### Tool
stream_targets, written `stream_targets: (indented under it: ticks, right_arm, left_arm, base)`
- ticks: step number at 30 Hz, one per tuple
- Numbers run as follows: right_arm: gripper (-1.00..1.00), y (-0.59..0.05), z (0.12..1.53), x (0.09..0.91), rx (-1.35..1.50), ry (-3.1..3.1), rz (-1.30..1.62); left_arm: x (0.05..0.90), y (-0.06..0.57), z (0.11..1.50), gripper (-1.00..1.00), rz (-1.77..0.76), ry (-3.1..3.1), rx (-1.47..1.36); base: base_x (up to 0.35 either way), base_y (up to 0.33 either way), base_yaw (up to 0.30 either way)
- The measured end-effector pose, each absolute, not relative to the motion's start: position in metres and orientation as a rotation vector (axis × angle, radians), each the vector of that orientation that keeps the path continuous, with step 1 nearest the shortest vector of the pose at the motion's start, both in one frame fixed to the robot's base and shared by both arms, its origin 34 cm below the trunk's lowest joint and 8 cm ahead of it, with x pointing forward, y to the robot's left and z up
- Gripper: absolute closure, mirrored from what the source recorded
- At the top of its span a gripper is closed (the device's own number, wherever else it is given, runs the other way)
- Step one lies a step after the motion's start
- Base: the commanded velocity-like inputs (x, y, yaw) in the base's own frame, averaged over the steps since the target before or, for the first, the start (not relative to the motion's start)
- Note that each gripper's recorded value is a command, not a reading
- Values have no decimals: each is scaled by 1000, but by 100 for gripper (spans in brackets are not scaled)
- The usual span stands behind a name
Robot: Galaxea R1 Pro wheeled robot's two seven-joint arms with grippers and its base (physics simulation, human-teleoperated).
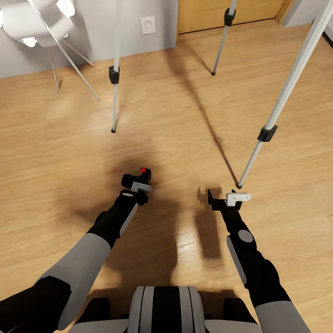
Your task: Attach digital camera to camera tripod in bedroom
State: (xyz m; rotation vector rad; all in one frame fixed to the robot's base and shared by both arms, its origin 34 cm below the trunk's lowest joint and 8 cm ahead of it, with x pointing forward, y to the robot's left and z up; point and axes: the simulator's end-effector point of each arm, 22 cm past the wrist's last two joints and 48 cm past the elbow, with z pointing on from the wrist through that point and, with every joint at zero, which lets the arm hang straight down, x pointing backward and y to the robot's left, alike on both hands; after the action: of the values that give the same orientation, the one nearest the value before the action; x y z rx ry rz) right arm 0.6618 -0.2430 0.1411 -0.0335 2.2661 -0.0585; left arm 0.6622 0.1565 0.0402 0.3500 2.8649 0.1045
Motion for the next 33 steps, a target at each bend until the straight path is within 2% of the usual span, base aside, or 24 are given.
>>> stream_targets:
  ticks: [33]
  right_arm:
    - [-100, -244, 141, 662, -31, 2268, -61]
  left_arm:
    - [664, 153, 42, -100, 102, 2858, 357]
  base:
    - [0, 0, 0]
